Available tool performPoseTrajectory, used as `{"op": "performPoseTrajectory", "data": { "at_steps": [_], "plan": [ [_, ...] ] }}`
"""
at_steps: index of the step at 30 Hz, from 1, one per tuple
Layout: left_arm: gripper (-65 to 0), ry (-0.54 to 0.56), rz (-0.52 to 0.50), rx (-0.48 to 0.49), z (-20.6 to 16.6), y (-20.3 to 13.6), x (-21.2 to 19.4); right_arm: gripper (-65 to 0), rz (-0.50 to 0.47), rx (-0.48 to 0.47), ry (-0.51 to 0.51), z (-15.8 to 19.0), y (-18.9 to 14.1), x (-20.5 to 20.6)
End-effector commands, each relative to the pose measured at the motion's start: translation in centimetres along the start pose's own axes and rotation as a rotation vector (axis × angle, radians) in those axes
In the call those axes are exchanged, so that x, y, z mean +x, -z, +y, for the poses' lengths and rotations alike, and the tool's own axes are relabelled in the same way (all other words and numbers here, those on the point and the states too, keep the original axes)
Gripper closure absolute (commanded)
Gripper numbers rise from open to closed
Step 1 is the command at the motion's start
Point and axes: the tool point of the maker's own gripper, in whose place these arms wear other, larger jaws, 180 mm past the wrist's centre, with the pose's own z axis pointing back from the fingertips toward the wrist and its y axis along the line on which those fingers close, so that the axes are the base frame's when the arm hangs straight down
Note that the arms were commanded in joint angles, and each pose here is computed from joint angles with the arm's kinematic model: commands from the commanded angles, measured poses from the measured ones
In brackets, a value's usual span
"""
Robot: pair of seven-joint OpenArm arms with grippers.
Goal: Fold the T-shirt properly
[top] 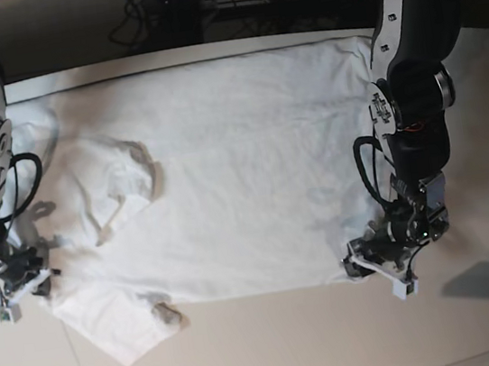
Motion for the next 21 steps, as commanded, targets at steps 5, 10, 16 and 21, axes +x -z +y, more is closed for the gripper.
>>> {"op": "performPoseTrajectory", "data": {
  "at_steps": [5, 10, 16, 21],
  "plan": [
    [-2.9, 0.014, -0.045, 0.012, 0.9, -0.9, 2.6, 0.0, -0.008, -0.016, -0.018, -0.8, -0.4, 1.4],
    [0.0, 0.020, -0.054, 0.034, 2.1, -1.5, 3.1, 0.0, -0.072, -0.018, -0.048, -0.4, -0.7, 3.9],
    [0.0, 0.056, -0.048, 0.042, 2.2, -2.4, 4.5, 0.0, -0.137, -0.015, -0.069, 0.2, -1.1, 6.4],
    [0.0, 0.149, -0.039, 0.066, 1.8, -4.4, 5.7, 0.0, -0.182, -0.021, -0.090, 0.3, -1.6, 8.2]
  ]
}}
